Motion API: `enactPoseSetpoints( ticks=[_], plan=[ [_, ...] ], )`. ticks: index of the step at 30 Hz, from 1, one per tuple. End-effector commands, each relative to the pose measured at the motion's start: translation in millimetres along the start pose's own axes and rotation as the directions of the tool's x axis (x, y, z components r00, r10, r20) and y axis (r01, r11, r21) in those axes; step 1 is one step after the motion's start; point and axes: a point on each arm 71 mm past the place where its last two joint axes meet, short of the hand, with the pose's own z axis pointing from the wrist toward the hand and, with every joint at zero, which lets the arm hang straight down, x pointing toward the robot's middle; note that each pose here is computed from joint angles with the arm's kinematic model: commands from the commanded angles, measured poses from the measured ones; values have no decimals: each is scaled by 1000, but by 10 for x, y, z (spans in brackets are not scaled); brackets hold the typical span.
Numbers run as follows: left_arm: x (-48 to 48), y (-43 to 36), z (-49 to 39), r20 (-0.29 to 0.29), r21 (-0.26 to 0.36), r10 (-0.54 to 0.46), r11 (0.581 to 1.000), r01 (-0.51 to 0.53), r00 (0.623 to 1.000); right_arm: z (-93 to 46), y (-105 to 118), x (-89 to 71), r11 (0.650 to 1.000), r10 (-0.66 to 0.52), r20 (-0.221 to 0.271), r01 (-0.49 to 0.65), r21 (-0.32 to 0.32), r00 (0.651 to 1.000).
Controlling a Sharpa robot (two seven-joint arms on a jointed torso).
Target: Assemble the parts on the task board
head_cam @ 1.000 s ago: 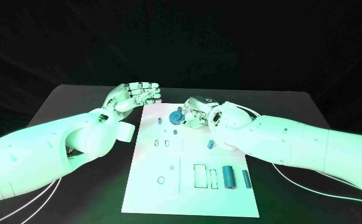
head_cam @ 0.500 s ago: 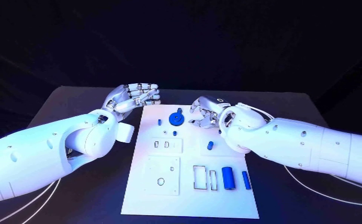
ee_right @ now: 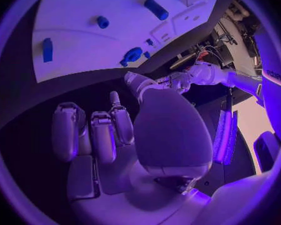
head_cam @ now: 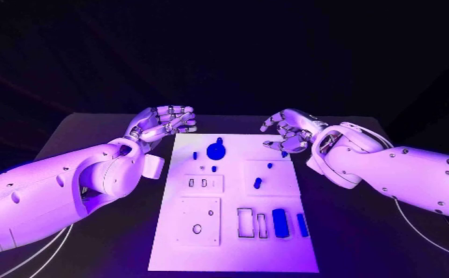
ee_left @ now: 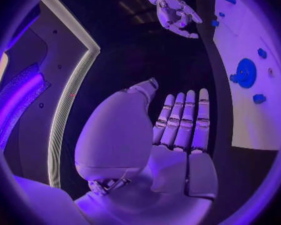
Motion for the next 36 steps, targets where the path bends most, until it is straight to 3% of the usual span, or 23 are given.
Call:
enactPoseSetpoints(
  ticks=[1, 9, 19, 36],
  plan=[
    [35, -9, 6, -25, 8, -16, 1000, 17, 1000, -49, -65, -29, 997, 62, -41, -64, -42, 997],
    [58, -4, 13, -34, 8, -21, 1000, 21, 999, -107, -385, -121, 999, 43, -41, -43, 14, 998],
    [68, -2, 14, -39, 8, -23, 1000, 23, 999, -102, -670, -58, 997, 16, -57, -12, 75, 998],
    [58, -3, 10, -39, 7, -22, 1000, 22, 999, -133, -799, 105, 994, 14, -115, -2, 105, 993]
  ],
)
